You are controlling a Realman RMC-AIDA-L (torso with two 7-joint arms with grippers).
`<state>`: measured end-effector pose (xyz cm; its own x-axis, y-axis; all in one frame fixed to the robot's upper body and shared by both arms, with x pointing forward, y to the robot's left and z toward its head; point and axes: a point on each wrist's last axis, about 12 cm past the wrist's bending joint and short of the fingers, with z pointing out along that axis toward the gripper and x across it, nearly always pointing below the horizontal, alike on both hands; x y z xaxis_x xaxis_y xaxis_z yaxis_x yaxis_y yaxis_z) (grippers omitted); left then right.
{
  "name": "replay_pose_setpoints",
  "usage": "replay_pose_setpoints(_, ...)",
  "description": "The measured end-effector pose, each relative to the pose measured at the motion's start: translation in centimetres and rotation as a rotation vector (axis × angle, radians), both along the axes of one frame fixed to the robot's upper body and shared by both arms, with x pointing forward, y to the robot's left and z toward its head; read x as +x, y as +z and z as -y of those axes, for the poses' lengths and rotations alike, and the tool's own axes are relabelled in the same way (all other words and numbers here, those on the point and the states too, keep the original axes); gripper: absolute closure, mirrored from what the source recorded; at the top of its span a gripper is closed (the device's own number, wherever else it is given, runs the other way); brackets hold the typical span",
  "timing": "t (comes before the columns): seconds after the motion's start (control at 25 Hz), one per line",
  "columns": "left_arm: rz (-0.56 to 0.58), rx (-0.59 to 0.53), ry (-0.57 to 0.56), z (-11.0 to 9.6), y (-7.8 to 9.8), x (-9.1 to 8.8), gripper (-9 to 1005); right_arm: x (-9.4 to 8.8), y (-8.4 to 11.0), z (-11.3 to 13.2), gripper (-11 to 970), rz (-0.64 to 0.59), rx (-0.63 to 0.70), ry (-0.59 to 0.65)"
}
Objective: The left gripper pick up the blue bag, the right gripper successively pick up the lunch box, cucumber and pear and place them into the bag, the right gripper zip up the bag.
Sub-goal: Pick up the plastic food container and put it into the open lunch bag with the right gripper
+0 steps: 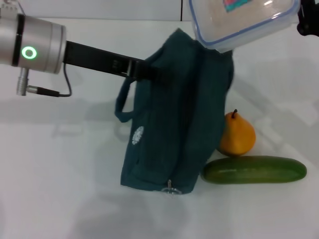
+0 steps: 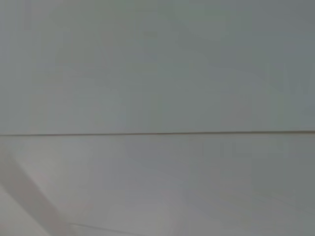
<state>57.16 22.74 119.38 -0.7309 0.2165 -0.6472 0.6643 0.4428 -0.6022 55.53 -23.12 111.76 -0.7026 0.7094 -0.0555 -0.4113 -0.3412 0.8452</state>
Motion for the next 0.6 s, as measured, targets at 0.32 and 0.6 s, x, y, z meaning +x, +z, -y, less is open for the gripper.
replay_pose_setpoints(0.32, 0.018, 0.002, 0.006, 0.3, 0.6, 0.2, 955, 0.7, -0.3, -1.4, 866, -0.044, -0.050, 0.037)
replay_pose_setpoints(0.6, 0.039, 0.002, 0.038, 0.0, 0.8, 0.7, 955, 0.2, -1.5, -2.0, 868, -0.106, -0.094, 0.073)
